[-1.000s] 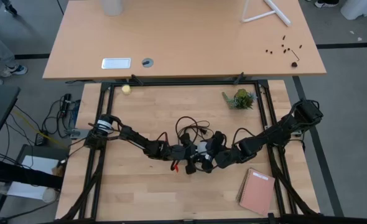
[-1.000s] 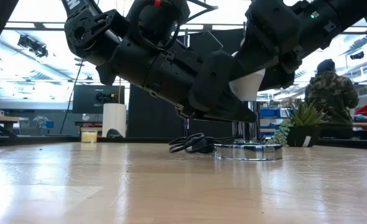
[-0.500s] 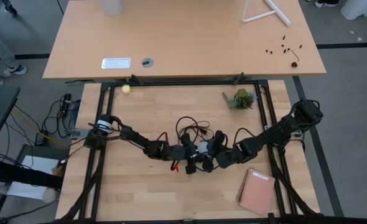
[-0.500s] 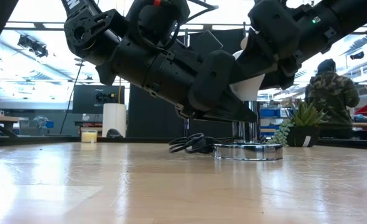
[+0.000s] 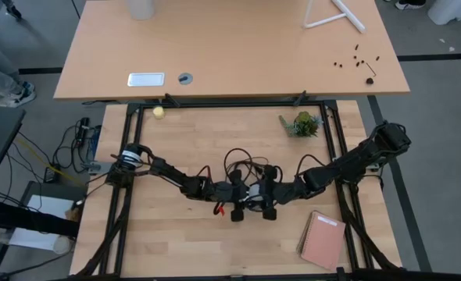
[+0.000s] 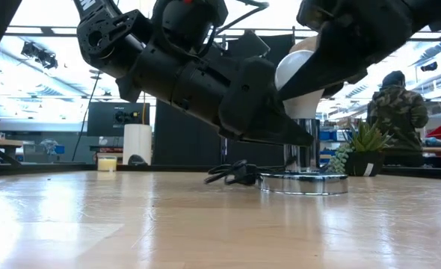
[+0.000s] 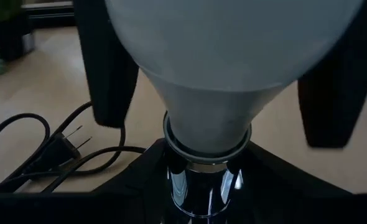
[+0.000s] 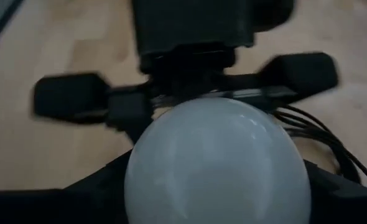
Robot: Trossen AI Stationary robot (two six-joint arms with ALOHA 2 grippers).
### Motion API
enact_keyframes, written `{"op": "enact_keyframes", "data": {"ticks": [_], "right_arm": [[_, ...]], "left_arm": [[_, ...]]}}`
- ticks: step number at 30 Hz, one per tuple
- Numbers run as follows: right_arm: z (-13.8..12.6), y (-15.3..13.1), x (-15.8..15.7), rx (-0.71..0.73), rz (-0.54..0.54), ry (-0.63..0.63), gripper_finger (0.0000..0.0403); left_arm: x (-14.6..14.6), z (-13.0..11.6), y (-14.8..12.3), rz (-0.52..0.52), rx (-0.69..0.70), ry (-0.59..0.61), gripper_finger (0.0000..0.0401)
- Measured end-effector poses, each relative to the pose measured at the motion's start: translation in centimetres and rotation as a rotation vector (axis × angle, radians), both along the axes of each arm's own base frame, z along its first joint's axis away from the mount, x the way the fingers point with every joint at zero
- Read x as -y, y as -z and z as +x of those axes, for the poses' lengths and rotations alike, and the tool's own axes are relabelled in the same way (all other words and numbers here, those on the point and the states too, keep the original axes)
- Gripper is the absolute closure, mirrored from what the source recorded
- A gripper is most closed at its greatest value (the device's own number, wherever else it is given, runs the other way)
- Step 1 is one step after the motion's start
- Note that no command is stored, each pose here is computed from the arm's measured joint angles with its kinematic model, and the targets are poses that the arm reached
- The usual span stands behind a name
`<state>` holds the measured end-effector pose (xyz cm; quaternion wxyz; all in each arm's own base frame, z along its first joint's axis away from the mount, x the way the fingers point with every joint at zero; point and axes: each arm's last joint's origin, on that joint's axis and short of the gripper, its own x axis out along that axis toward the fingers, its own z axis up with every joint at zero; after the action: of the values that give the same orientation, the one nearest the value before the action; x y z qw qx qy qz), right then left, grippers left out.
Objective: Screw lightbulb
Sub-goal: Remove the white lightbulb from the lamp
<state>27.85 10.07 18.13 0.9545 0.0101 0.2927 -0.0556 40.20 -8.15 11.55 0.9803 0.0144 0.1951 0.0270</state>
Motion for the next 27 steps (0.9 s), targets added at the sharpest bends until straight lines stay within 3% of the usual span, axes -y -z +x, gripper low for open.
{"op": "enact_keyframes", "data": {"ticks": [8,14,18,27], "right_arm": [[0.0,-0.5,0.5,-0.044,-0.043,-0.271,0.0136],[-0.1,-0.4,1.2,-0.081,-0.219,-0.411,0.0127],[-0.4,-0.6,1.8,-0.119,-0.296,-0.455,0.0134],[-2.0,-2.2,3.0,-0.158,-0.302,-0.419,0.0111]], "left_arm": [[0.3,0.0,0.0,0.034,-0.005,0.159,0.0217],[0.4,0.0,0.0,0.053,-0.005,0.172,0.0217],[0.3,0.0,0.0,0.042,-0.006,0.167,0.0217],[0.2,0.0,0.0,0.020,-0.006,0.126,0.0217]]}}
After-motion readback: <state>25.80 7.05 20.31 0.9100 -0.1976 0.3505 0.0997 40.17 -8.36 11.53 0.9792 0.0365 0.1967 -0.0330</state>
